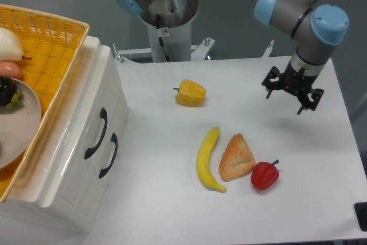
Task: Slide open the top white drawer
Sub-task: 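Move the gripper across the table toward the cabinet's upper drawer handle, then lower the gripper onto the black handle of the upper drawer, then close the gripper around the upper drawer's black handle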
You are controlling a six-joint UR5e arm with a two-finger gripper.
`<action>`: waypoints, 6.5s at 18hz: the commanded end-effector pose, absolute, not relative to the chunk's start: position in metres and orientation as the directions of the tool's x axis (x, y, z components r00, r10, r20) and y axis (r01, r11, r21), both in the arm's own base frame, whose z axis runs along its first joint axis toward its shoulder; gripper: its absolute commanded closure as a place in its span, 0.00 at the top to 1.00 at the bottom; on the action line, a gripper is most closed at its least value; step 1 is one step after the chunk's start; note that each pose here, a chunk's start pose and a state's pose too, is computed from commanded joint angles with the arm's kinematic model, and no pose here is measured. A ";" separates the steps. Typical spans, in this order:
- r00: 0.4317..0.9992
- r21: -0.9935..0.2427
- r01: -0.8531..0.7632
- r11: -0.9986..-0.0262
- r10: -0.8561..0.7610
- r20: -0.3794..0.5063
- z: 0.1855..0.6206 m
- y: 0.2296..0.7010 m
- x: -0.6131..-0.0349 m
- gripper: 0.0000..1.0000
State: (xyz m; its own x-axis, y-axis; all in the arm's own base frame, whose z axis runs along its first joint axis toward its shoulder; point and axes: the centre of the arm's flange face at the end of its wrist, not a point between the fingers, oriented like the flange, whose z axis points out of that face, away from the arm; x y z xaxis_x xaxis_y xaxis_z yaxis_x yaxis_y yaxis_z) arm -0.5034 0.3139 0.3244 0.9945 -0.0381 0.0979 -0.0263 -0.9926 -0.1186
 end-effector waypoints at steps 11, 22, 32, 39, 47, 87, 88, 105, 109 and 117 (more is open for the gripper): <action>0.977 -0.073 0.114 -0.991 0.099 0.188 0.343 0.378 -0.436 1.00; 0.935 -0.104 0.253 -0.962 0.216 0.280 0.372 0.470 -0.349 1.00; 0.913 -0.154 0.274 -0.949 0.206 0.352 0.383 0.514 -0.320 1.00; 0.889 -0.187 0.275 -0.943 0.175 0.423 0.385 0.542 -0.290 0.99; 0.879 -0.152 0.276 -0.949 0.185 0.439 0.375 0.562 -0.267 0.97; 0.879 -0.143 0.275 -0.951 0.188 0.438 0.376 0.588 -0.248 0.68; 0.880 -0.143 0.272 -0.952 0.186 0.438 0.376 0.589 -0.246 0.68; 0.885 -0.147 0.266 -0.953 0.181 0.430 0.383 0.590 -0.236 0.50; 0.887 -0.157 0.266 -0.951 0.178 0.426 0.389 0.588 -0.236 0.47; 0.888 -0.158 0.264 -0.952 0.176 0.425 0.389 0.588 -0.235 0.44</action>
